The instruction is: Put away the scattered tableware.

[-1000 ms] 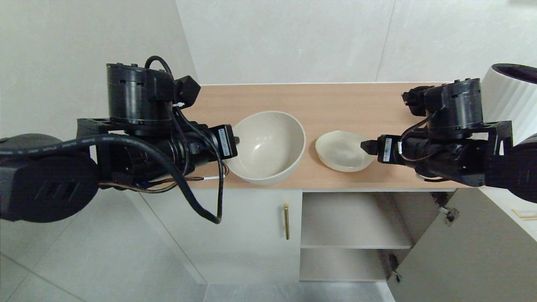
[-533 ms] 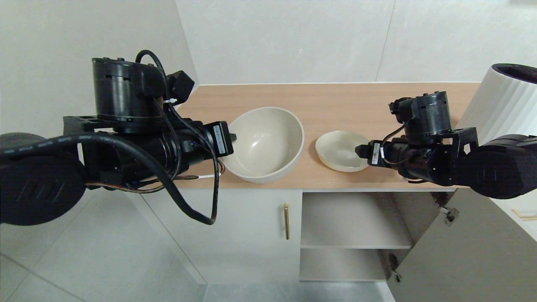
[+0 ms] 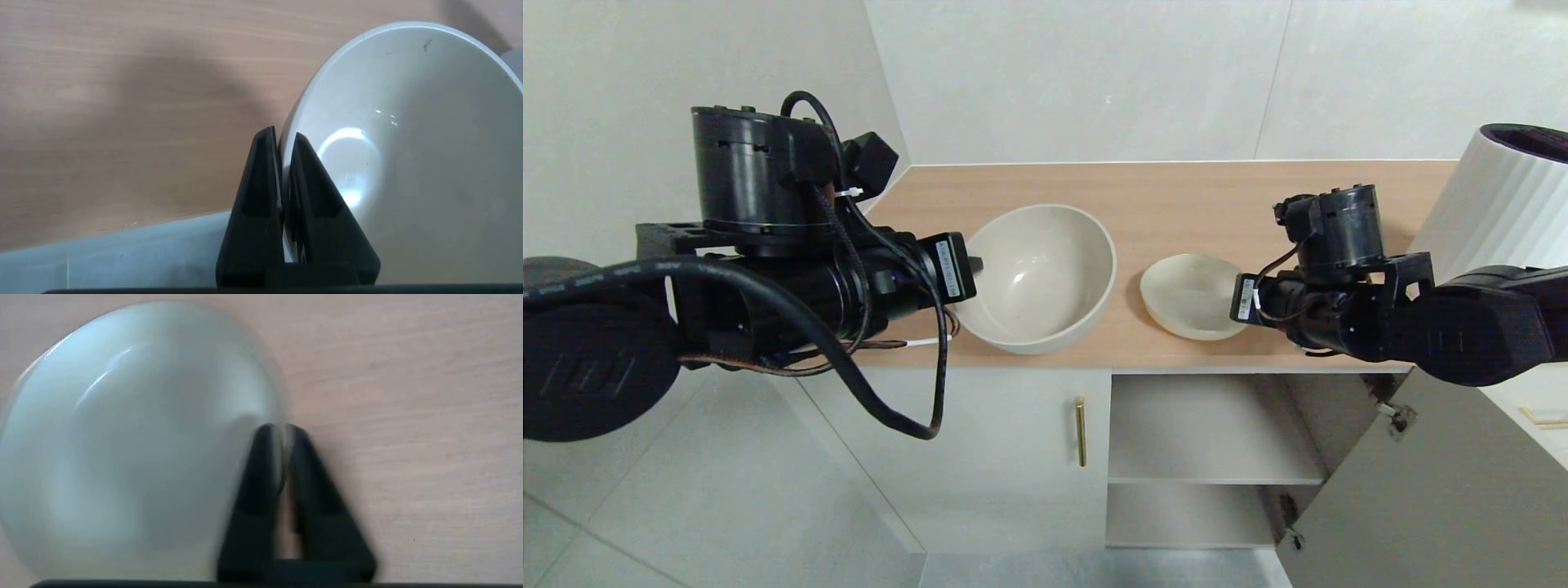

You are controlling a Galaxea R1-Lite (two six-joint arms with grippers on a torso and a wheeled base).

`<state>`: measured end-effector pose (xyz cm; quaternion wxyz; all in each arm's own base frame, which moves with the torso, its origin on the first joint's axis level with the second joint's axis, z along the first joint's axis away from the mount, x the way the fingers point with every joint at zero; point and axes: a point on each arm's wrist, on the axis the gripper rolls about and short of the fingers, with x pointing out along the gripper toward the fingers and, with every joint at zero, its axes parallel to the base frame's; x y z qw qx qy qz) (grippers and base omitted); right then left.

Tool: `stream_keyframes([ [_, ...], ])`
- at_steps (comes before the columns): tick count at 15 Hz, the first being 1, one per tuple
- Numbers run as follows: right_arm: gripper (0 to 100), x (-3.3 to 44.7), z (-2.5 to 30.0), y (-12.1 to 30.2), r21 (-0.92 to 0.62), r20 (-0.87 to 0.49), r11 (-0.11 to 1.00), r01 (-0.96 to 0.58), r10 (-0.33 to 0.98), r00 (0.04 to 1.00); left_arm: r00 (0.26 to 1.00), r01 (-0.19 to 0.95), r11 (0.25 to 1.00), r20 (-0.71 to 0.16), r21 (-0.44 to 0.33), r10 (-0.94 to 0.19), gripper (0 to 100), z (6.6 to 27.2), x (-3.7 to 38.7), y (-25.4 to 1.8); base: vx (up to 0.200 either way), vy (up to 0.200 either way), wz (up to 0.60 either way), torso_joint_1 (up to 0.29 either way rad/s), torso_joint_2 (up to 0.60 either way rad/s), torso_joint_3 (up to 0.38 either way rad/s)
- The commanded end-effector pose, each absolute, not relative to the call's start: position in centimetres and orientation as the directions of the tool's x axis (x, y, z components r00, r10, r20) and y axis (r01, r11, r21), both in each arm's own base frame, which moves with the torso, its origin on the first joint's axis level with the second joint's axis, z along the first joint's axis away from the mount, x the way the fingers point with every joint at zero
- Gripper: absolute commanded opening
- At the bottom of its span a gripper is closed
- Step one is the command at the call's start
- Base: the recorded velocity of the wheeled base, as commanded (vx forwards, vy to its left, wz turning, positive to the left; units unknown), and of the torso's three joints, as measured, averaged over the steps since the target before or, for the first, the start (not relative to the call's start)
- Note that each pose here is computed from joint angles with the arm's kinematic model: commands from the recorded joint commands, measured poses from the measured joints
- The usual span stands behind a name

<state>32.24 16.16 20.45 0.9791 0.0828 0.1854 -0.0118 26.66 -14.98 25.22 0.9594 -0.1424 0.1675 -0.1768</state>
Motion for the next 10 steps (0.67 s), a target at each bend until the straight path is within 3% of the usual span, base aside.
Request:
stream_keyframes([
  [1,0,31.8,21.3,15.9,0.184,-0.344,0.982,0.052,0.015,0.939,0.884,0.298,0.893,-0.257,-0.336,-0.391,0,25.7,26.4,-14.8,0.0,0.0,0.0,0.0,0.0,0.0],
  [6,0,28.4,25.2,14.2,0.259,-0.272,0.966,-0.007,0.08,0.959,0.881,0.296,0.894,-0.265,-0.336,-0.392,0,25.5,25.1,-14.1,0.0,0.0,0.0,0.0,0.0,0.0],
  [10,0,22.9,26.3,11.8,0.285,-0.367,0.946,-0.155,0.257,0.894,0.873,0.302,0.894,-0.282,-0.33,-0.399,0,25.0,23.0,-13.3,0.0,0.0,0.0,0.0,0.0,0.0],
])
